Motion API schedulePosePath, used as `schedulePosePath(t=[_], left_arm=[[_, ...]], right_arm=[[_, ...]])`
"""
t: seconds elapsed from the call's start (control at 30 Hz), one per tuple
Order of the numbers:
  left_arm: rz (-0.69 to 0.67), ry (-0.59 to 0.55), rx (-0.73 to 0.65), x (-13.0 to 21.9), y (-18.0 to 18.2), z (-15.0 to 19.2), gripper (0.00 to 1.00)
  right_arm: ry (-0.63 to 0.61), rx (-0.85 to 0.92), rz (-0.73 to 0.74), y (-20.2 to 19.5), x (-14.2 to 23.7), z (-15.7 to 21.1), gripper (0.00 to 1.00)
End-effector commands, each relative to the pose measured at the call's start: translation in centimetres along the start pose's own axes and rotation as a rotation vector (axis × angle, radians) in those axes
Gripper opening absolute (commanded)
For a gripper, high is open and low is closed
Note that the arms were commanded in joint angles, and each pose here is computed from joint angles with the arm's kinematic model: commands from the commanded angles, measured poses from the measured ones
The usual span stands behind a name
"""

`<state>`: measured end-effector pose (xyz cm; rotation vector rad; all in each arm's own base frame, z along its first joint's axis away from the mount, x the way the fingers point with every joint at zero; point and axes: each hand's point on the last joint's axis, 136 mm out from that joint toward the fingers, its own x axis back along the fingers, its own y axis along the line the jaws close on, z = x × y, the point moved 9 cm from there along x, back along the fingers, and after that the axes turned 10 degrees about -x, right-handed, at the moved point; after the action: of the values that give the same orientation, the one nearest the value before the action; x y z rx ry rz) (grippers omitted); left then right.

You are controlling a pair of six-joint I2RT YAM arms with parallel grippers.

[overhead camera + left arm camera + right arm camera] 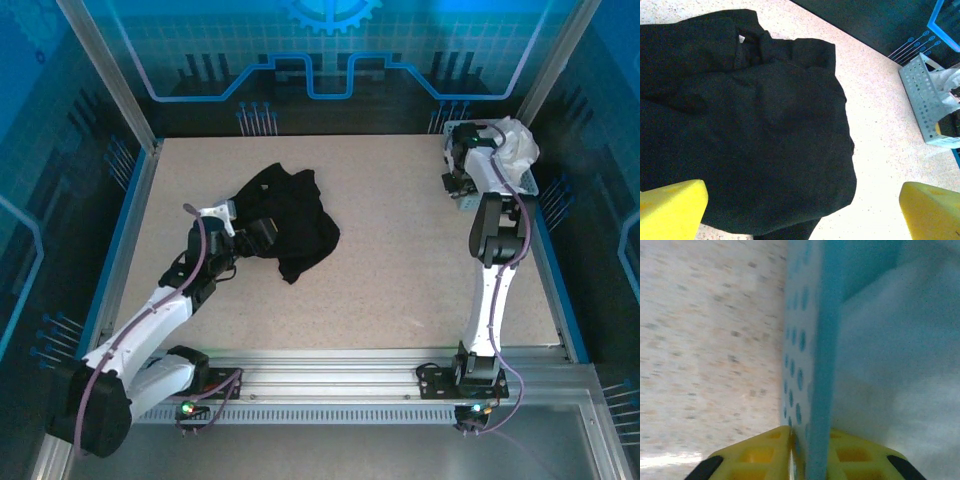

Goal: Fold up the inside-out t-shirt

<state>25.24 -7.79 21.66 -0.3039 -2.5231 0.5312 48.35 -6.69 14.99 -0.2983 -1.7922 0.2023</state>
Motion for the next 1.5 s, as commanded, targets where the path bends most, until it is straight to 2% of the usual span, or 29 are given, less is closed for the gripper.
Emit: schedulePosePath(t=[0.0, 0.17, 0.27, 0.4, 0.57, 0.63, 0.73, 0.8, 0.87, 0.97, 1.1, 1.3, 1.47], left_arm=[[0.04, -0.016, -0.014, -0.2, -0.7, -0.6, 0.99], [0.043, -0.012, -0.009, -0.4, -0.7, -0.5, 0.99], [0.04, -0.015, -0.009, -0.2, -0.7, -0.6, 0.99], [0.018, -0.027, -0.014, 0.1, -0.7, -0.9, 0.99], [-0.096, -0.038, -0.018, -0.3, 0.3, -1.6, 0.99], [-0.146, -0.033, 0.022, -1.0, 1.7, -1.7, 0.99], [-0.205, -0.022, 0.104, -2.2, 4.5, -2.1, 0.99], [-0.238, -0.013, 0.16, -3.0, 6.4, -2.5, 0.99], [-0.241, -0.006, 0.201, -3.9, 7.8, -2.9, 0.98], [-0.244, 0.008, 0.24, -5.3, 9.4, -3.7, 0.96], [-0.243, 0.04, 0.257, -7.5, 10.8, -4.5, 0.92], [-0.21, 0.108, 0.283, -10.9, 12.0, -4.4, 0.81], [-0.181, 0.163, 0.311, -13.0, 12.6, -3.8, 0.65]], right_arm=[[0.027, 0.004, 0.134, -3.0, 1.3, 0.5, 0.24], [0.005, -0.069, 0.173, -4.3, 2.6, 0.0, 0.33], [-0.032, -0.111, 0.138, -3.8, 4.2, -0.5, 0.45], [-0.142, -0.13, 0.049, -2.0, 7.6, -1.1, 0.62], [-0.332, -0.094, 0.02, 1.3, 13.5, -1.5, 0.79], [-0.413, -0.063, -0.001, 3.3, 16.2, -1.2, 0.82], [-0.531, 0.05, -0.078, 8.5, 19.9, 0.7, 0.83], [-0.582, 0.159, -0.219, 13.5, 21.5, 2.9, 0.83], [-0.576, 0.238, -0.342, 17.7, 21.7, 5.0, 0.83], [-0.5, 0.301, -0.505, 22.3, 20.7, 7.1, 0.82], [-0.38, 0.316, -0.582, 25.9, 17.3, 7.9, 0.78], [-0.233, 0.331, -0.664, 29.0, 13.0, 8.1, 0.7], [-0.141, 0.336, -0.721, 30.6, 11.3, 8.3, 0.57]])
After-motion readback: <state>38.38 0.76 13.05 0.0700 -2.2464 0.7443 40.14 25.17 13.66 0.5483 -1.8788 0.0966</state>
